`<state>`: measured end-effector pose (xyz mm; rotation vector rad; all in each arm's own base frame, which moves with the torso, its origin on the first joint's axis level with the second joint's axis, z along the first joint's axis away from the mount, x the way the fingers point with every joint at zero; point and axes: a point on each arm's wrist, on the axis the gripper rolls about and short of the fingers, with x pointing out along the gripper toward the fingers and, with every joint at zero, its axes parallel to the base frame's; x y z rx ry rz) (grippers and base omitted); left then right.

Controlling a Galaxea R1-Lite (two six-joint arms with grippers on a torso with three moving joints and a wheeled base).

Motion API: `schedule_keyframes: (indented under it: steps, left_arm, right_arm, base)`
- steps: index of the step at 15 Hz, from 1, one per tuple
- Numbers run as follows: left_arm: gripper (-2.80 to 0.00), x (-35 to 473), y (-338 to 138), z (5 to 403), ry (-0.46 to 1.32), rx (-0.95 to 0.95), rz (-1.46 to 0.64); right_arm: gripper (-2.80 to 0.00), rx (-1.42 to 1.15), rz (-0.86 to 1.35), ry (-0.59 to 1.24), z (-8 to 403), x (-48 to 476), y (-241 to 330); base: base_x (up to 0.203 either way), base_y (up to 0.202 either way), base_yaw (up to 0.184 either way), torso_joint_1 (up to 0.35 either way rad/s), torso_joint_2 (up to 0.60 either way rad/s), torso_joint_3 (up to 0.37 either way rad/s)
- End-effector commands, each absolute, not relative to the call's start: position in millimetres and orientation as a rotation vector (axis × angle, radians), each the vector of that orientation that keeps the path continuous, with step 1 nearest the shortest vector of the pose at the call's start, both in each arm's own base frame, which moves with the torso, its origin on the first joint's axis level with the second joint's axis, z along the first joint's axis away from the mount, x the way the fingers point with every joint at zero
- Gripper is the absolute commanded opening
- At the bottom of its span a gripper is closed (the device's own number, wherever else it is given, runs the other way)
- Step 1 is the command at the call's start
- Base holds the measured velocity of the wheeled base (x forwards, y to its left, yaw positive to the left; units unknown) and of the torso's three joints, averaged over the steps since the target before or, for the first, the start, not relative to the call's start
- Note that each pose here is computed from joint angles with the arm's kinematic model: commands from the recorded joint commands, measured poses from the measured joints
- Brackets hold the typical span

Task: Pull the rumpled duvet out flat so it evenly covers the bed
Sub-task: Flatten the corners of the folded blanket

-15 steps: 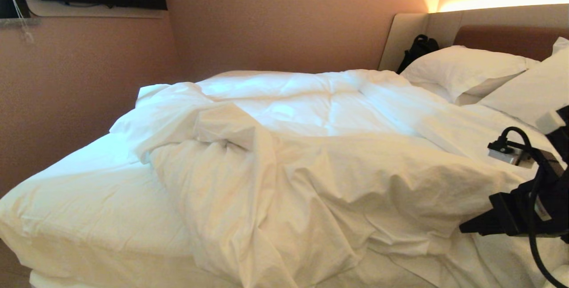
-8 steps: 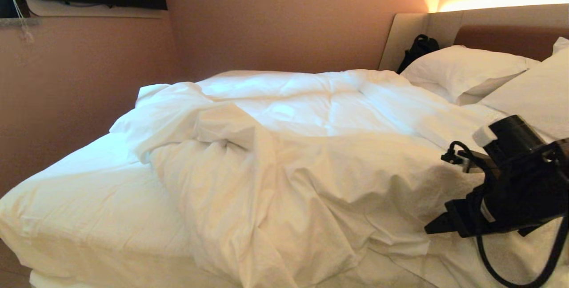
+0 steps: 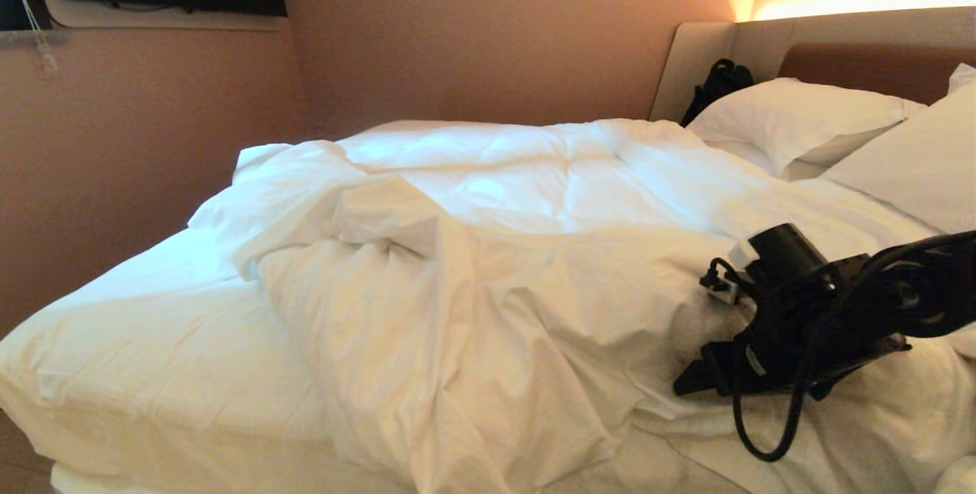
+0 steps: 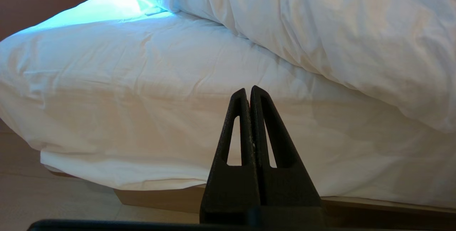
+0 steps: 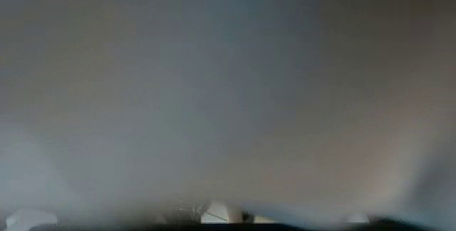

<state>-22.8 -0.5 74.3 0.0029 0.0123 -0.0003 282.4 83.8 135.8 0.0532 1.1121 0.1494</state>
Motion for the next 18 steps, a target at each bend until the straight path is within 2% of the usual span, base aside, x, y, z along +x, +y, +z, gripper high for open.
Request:
schedule_keyframes:
  steps: [1, 5, 6, 8, 13, 18]
  left_arm:
    - [-2.80, -23, -1, 74, 0.013, 0.003, 0.000]
    - [-2.80, -23, -1, 75, 0.012, 0.003, 0.000]
    - [-2.80, -23, -1, 74, 0.014, 0.003, 0.000]
    - [-2.80, -23, -1, 74, 0.013, 0.003, 0.000]
    - [-2.80, -23, -1, 74, 0.014, 0.003, 0.000]
    - [-2.80, -23, -1, 74, 0.014, 0.003, 0.000]
  right_arm:
    - [0.00, 0.108, 0.121, 1.101, 112, 303, 90]
    - [0.00, 0.178, 0.086, 1.102, 80, 324, 99]
    - [-2.80, 0.183, 0.084, 1.103, 80, 323, 99]
    - [-2.80, 0.199, 0.077, 1.098, 83, 321, 99]
    - [-2.80, 0.215, 0.112, 1.023, 123, 291, 96]
    - [-2.80, 0.256, 0.119, 1.091, 172, 226, 86]
  base:
    - [0.000, 0.000, 0.000, 0.000, 0.00, 0.000]
    - [0.000, 0.000, 0.000, 0.000, 0.00, 0.000]
    - [0.000, 0.000, 0.000, 0.000, 0.00, 0.000]
    - [0.000, 0.000, 0.000, 0.000, 0.00, 0.000]
    - [0.000, 0.000, 0.000, 0.000, 0.00, 0.000]
    - [0.000, 0.000, 0.000, 0.000, 0.00, 0.000]
